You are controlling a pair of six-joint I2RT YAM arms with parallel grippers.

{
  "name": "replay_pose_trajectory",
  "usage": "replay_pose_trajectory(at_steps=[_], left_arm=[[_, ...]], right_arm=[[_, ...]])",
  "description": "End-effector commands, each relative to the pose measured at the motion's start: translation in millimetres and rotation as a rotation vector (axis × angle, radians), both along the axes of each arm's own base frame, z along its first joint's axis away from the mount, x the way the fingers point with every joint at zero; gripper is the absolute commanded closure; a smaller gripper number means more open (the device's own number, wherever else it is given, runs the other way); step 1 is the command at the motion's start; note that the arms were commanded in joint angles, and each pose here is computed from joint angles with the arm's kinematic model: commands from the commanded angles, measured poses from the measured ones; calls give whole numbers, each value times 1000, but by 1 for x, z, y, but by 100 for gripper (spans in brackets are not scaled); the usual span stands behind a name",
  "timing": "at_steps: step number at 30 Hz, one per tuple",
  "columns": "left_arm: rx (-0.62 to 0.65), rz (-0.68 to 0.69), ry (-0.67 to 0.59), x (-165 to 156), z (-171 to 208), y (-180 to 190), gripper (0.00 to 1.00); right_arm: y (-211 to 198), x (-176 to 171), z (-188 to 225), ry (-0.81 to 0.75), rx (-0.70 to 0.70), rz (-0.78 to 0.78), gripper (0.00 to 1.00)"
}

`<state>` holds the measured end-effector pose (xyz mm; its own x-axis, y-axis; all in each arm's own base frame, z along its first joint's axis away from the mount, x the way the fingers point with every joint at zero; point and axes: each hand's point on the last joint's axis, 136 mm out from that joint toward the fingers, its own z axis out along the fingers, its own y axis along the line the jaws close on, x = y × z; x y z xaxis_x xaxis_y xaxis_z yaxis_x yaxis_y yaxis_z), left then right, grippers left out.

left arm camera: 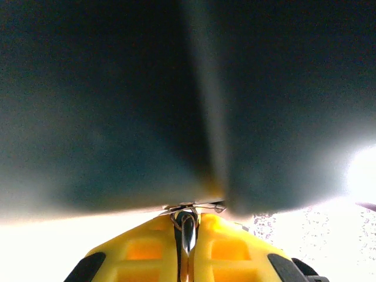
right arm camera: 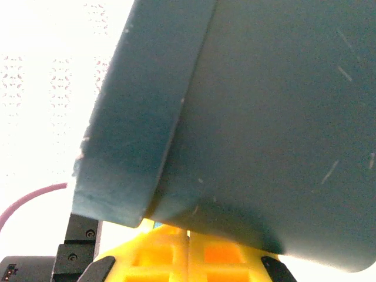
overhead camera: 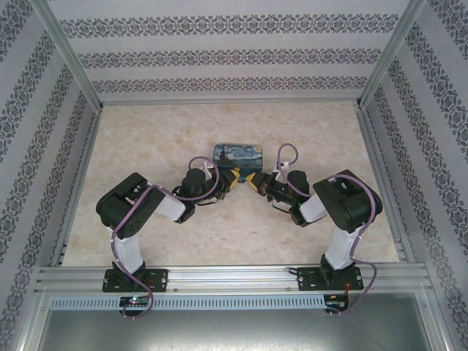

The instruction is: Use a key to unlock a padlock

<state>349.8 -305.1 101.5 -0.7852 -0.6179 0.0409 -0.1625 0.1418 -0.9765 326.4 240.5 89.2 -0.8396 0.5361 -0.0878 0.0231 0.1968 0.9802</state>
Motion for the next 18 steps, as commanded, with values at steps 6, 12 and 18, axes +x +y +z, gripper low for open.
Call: replay_pose_trajectory(at_steps=[6, 12, 18], left_arm=[[-116, -194, -38, -28, 33, -36, 100], [-114, -191, -45, -27, 32, -36, 100], [-122, -183, -62, -26, 37, -36, 100]], right_arm=[[8, 11, 33, -238, -51, 43, 100], [9, 14, 33, -215, -27, 33, 100], [16, 12, 27, -66, 76, 13, 100]])
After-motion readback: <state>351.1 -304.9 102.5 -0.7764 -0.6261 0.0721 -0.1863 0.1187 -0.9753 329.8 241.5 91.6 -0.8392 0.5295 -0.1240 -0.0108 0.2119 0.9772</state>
